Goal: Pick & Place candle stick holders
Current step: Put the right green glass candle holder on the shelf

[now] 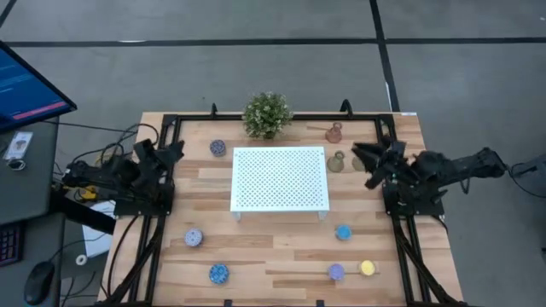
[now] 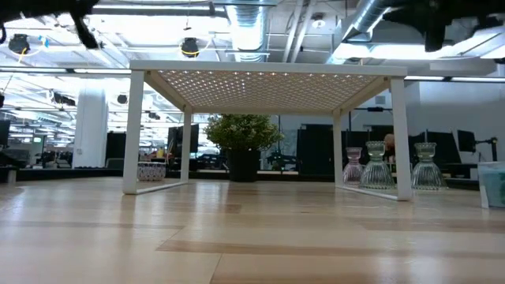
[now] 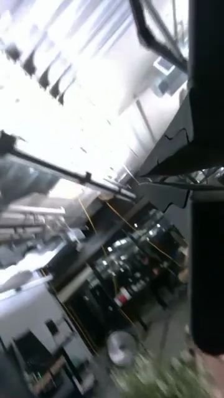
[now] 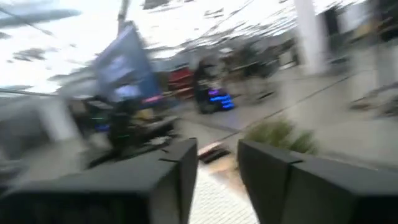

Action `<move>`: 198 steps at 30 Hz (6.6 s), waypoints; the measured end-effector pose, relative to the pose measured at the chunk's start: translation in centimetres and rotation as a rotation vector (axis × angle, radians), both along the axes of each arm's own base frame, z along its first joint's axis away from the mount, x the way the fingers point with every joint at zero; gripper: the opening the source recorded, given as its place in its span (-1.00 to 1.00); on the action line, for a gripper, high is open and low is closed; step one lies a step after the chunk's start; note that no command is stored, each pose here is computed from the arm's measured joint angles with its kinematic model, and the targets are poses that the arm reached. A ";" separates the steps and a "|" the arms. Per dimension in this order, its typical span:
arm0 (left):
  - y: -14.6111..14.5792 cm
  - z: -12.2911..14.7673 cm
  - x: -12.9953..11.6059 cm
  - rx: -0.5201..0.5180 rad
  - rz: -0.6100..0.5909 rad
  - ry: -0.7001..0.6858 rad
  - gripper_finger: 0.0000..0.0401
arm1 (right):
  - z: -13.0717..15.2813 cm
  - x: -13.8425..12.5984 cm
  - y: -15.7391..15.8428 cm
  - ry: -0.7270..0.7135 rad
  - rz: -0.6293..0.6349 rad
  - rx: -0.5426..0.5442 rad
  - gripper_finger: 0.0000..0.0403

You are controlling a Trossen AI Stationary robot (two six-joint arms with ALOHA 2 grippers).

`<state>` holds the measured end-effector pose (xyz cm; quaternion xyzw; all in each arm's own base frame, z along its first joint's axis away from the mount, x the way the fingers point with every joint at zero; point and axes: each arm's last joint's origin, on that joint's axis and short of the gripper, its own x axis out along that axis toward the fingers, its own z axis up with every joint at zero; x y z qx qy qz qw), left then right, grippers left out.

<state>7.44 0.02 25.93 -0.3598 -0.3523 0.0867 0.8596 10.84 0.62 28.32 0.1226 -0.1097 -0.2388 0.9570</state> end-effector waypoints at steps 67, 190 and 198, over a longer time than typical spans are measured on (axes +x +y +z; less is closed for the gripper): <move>-0.8 12.1 5.0 0.067 0.145 0.230 -0.27 | -8.5 -0.3 -13.1 1.144 -0.473 0.986 0.13; -0.8 12.0 5.0 0.083 0.144 0.243 -0.22 | 7.5 19.2 -10.8 1.291 0.266 0.606 -0.58; -0.8 12.0 5.0 0.083 0.144 0.243 -0.16 | 7.6 19.2 -10.8 1.285 0.259 0.612 -0.22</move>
